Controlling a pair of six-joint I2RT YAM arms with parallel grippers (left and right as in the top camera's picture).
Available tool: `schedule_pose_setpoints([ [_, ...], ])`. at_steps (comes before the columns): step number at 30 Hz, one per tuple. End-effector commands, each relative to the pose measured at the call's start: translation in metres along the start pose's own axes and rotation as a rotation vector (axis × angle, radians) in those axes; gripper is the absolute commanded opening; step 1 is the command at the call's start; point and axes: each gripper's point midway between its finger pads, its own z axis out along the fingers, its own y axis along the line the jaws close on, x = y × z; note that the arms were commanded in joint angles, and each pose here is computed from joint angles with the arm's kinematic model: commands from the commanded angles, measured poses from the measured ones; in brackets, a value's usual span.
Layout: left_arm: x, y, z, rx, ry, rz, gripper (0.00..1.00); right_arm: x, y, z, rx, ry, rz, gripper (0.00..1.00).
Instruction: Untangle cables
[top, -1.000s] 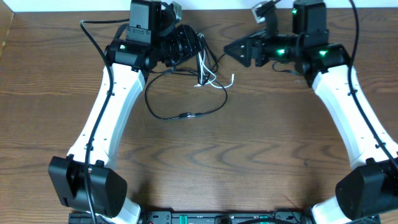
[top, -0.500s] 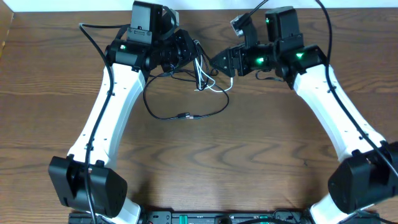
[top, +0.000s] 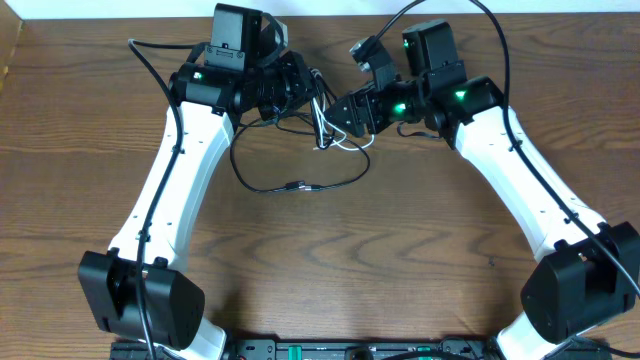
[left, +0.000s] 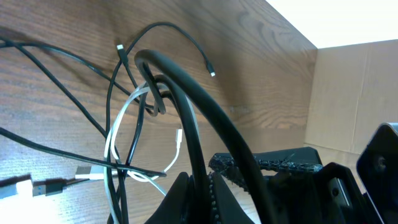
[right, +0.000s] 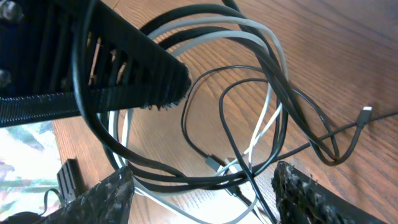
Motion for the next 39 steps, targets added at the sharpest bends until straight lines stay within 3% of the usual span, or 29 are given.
schedule_pose_setpoints([
  [1, -0.001, -0.003, -0.003, -0.002, -0.012, -0.048, 0.08, 0.002, 0.005, 0.007, -0.002, 0.010, -0.031, 0.68],
  [8, -0.001, -0.003, -0.003, -0.001, -0.009, -0.084, 0.08, 0.007, -0.004, 0.019, 0.026, 0.024, 0.032, 0.66],
  [18, 0.002, -0.001, -0.003, -0.006, 0.001, -0.090, 0.08, 0.002, 0.018, 0.026, -0.087, 0.010, -0.005, 0.64],
  [39, 0.004, 0.001, -0.003, -0.015, 0.010, -0.097, 0.08, -0.001, 0.015, 0.019, -0.115, -0.001, 0.007, 0.63],
])
